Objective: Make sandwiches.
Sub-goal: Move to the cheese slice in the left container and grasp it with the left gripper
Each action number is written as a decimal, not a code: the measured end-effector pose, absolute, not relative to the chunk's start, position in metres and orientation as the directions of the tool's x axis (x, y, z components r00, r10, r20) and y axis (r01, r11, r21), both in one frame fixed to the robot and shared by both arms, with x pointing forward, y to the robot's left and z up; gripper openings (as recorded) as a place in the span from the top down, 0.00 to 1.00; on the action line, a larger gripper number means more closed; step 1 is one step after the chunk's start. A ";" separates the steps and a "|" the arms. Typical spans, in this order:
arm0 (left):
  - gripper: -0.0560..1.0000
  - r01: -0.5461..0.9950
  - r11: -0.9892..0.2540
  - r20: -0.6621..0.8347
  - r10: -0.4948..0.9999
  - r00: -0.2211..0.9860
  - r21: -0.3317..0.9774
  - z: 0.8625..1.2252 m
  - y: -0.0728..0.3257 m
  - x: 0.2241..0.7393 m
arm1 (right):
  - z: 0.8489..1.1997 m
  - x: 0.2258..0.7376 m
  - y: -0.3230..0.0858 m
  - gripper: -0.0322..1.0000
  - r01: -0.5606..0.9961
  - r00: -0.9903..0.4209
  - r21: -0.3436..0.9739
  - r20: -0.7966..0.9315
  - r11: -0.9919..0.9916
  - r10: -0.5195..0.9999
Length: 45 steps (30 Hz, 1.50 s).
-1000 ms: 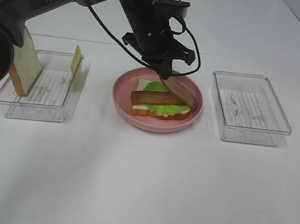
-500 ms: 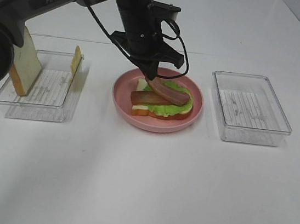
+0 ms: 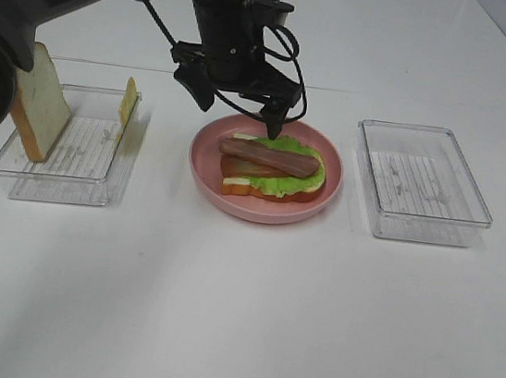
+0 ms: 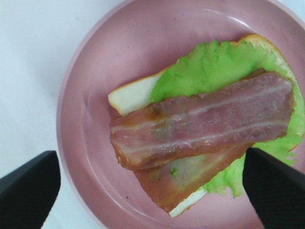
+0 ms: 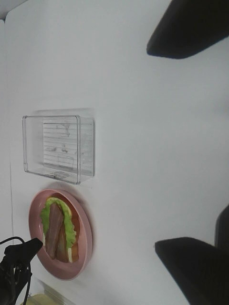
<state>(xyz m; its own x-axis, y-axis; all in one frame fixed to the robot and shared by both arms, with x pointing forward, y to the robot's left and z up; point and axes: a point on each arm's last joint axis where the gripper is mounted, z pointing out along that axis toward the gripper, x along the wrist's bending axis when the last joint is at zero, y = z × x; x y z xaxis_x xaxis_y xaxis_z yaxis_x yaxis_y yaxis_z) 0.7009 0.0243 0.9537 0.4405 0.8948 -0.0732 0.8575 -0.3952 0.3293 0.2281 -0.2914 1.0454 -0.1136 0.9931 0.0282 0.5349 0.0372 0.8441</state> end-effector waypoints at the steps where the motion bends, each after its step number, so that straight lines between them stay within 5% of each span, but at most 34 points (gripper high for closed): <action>1: 0.04 0.858 -0.395 -0.073 0.895 0.441 0.329 0.954 0.024 0.701 | 1.045 0.228 -0.291 0.04 0.535 -0.114 0.844 0.028 0.037 0.993; 9: 0.01 0.825 -0.352 -0.086 0.899 0.429 0.442 1.024 0.035 0.692 | 1.045 0.228 -0.291 0.04 0.535 -0.114 0.844 0.028 0.037 0.993; 16: 0.01 0.855 -0.310 -0.084 0.923 0.376 0.416 1.045 0.071 0.685 | 1.045 0.228 -0.291 0.04 0.535 -0.114 0.844 0.028 0.037 0.993; 26: 0.01 0.949 -0.135 -0.120 0.977 0.174 0.284 1.025 0.169 0.697 | 1.045 0.228 -0.291 0.04 0.535 -0.114 0.844 0.028 0.037 0.993; 45: 0.01 0.965 -0.102 -0.156 0.977 0.142 0.242 0.957 0.174 0.743 | 1.045 0.228 -0.291 0.04 0.535 -0.114 0.844 0.028 0.037 0.993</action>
<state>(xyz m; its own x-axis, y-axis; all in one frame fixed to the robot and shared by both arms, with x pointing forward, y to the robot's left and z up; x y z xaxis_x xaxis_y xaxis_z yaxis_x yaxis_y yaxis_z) 0.7428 0.1744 0.9565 0.1424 0.9775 -0.1558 0.9649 -0.1020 0.2418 0.2281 -0.2914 1.0454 -0.1136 0.9931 0.0282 0.5349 0.0372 0.8441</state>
